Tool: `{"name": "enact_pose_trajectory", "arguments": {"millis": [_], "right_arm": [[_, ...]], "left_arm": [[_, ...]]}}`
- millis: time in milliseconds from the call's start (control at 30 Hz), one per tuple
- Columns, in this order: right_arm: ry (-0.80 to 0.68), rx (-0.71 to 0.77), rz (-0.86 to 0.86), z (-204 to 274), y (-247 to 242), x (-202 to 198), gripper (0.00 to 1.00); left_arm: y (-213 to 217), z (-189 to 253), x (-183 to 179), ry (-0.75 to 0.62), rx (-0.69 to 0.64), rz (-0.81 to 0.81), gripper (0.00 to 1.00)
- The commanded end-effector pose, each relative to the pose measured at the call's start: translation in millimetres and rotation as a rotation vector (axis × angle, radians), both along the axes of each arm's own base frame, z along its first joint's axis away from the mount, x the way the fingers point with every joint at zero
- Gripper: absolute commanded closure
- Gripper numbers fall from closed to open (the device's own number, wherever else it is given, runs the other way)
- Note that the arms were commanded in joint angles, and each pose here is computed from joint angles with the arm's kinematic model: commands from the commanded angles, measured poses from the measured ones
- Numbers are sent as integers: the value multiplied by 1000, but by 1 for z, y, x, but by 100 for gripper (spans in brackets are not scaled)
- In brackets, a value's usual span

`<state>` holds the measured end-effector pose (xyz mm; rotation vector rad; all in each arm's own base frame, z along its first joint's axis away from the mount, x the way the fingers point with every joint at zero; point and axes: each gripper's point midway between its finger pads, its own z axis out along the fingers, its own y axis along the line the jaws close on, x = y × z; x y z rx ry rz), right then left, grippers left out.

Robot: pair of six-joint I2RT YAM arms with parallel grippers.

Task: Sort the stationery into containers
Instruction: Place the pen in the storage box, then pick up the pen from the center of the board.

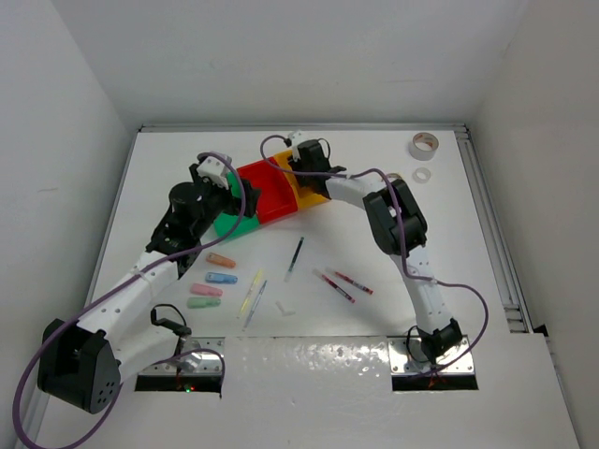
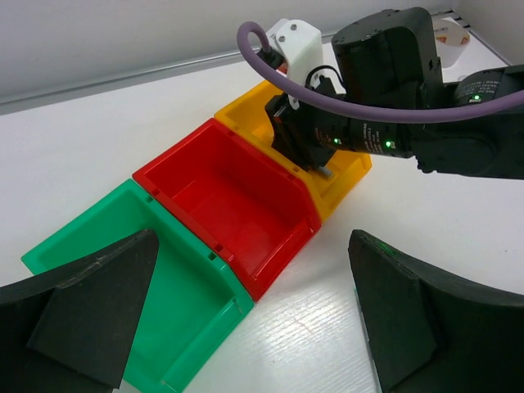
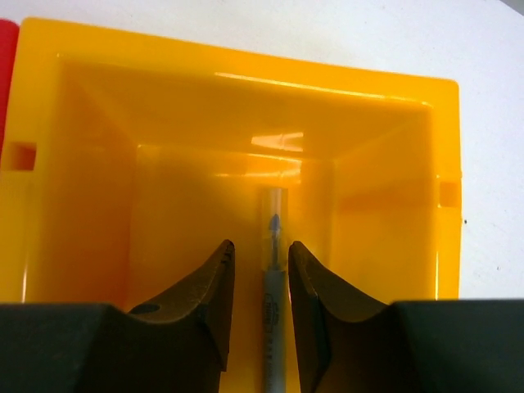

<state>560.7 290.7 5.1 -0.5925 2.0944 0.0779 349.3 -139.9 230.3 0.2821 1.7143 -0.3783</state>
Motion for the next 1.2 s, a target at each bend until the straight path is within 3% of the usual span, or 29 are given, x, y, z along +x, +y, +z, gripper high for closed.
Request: {"name": "enact_pose_trajectory", "arguments": {"millis": [0, 200, 400, 533, 600, 667, 700, 800, 867, 933, 1067, 1167], "right_arm": [[-127, 81, 21, 69, 10, 9, 68], [-254, 216, 58, 155, 19, 0, 66], [-332, 254, 52, 195, 10, -14, 65], [-338, 256, 71, 216, -1, -43, 62], [-254, 245, 119, 191, -5, -71, 58], [-223, 243, 205, 196, -3, -102, 51], [-122, 217, 263, 166, -3, -128, 42], [2, 179, 356, 140, -1, -181, 30], [64, 189, 340, 126, -6, -206, 31], [89, 202, 299, 119, -6, -219, 39], [121, 244, 133, 102, -10, -234, 43], [136, 190, 94, 93, -7, -244, 40]], "left_arm": [[4, 15, 4, -61, -14, 14, 0], [1, 18, 5, -73, -18, -1, 0], [-5, 21, 3, -87, 4, -46, 0], [-7, 18, -1, -69, 14, -65, 2], [-10, 14, -5, -50, 21, -86, 8], [-13, 11, -11, -27, 24, -107, 20], [-15, 10, -13, -17, 20, -116, 24], [-19, 2, -24, 32, 18, -143, 35], [-20, -5, -31, 70, 29, -154, 43], [-23, -5, -35, 75, 32, -163, 49], [-24, -17, -47, 119, 65, -147, 50], [-24, -20, -53, 106, 94, -143, 40]]}}
